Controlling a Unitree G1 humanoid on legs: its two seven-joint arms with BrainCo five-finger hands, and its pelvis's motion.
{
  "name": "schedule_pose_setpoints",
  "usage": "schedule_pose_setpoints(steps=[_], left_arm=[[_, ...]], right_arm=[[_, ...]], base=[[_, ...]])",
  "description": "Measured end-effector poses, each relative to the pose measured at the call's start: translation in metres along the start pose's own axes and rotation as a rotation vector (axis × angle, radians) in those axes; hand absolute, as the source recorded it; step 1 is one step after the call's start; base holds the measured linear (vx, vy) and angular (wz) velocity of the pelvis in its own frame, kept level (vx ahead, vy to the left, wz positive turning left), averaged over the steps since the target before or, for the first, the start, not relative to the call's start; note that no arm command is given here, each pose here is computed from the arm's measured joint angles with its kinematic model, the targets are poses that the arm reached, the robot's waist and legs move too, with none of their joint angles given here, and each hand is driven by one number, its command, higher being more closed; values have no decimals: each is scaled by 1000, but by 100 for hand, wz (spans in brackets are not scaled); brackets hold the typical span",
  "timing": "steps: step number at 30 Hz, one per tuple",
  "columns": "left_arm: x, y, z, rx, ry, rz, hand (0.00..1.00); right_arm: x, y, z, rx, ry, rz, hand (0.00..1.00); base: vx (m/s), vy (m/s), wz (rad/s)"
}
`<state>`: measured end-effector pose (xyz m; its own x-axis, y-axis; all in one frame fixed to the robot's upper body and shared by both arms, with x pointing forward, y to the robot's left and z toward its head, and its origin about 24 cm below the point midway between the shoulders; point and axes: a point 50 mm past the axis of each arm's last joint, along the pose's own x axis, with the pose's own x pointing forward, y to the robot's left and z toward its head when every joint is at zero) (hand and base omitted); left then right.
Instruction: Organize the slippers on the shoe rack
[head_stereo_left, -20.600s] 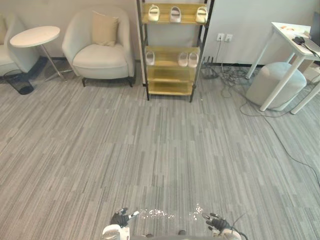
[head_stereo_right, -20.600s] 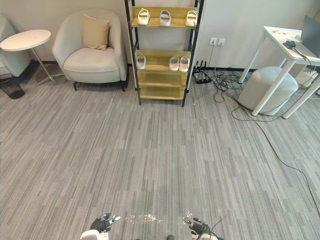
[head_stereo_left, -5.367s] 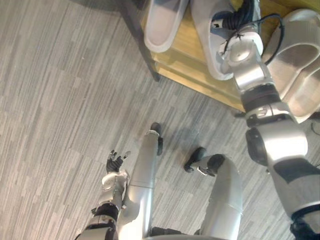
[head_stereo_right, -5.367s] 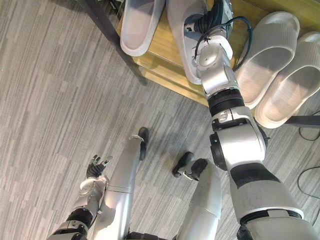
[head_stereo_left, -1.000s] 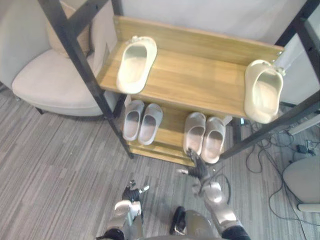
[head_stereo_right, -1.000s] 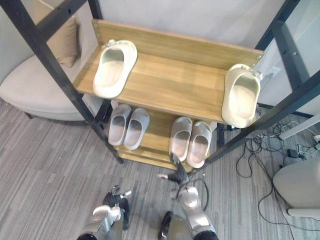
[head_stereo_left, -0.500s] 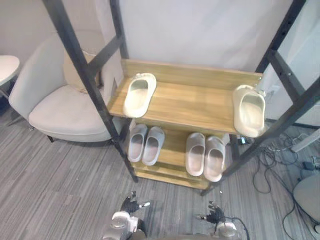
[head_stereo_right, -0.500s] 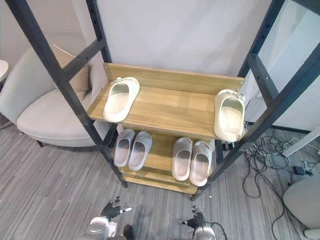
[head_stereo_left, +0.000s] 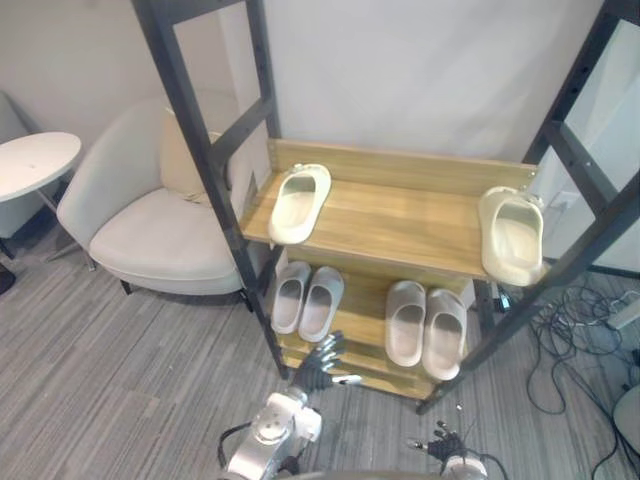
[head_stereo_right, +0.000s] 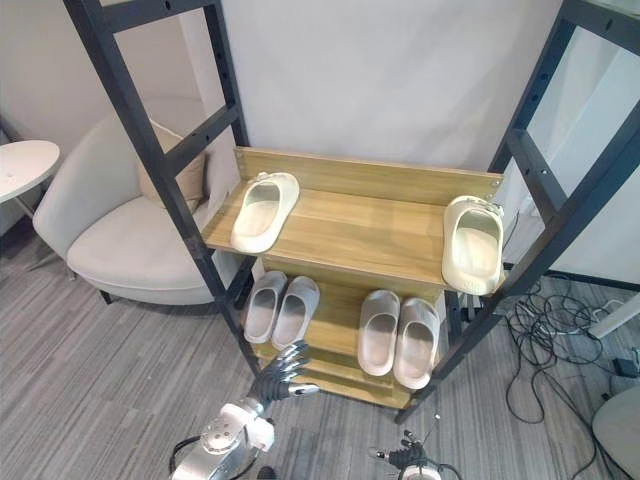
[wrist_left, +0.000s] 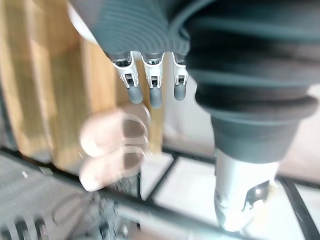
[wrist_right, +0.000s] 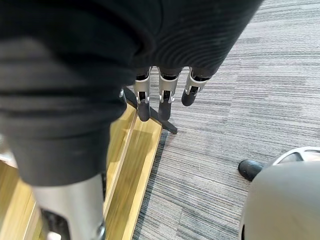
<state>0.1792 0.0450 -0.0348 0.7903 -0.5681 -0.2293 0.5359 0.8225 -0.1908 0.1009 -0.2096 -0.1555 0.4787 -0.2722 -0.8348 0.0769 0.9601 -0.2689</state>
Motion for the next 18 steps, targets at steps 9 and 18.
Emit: schedule_pose_setpoints(steps=[9,18], left_arm=[[6,-7,59,-6,-250,-100,0],[3,-11,104,0,-442,-119,0]], right_arm=[[1,-5,-2,-50,1,12,0],[0,-7,-7,-65,15,20,0]], base=[[0,0,0],[0,0,0]])
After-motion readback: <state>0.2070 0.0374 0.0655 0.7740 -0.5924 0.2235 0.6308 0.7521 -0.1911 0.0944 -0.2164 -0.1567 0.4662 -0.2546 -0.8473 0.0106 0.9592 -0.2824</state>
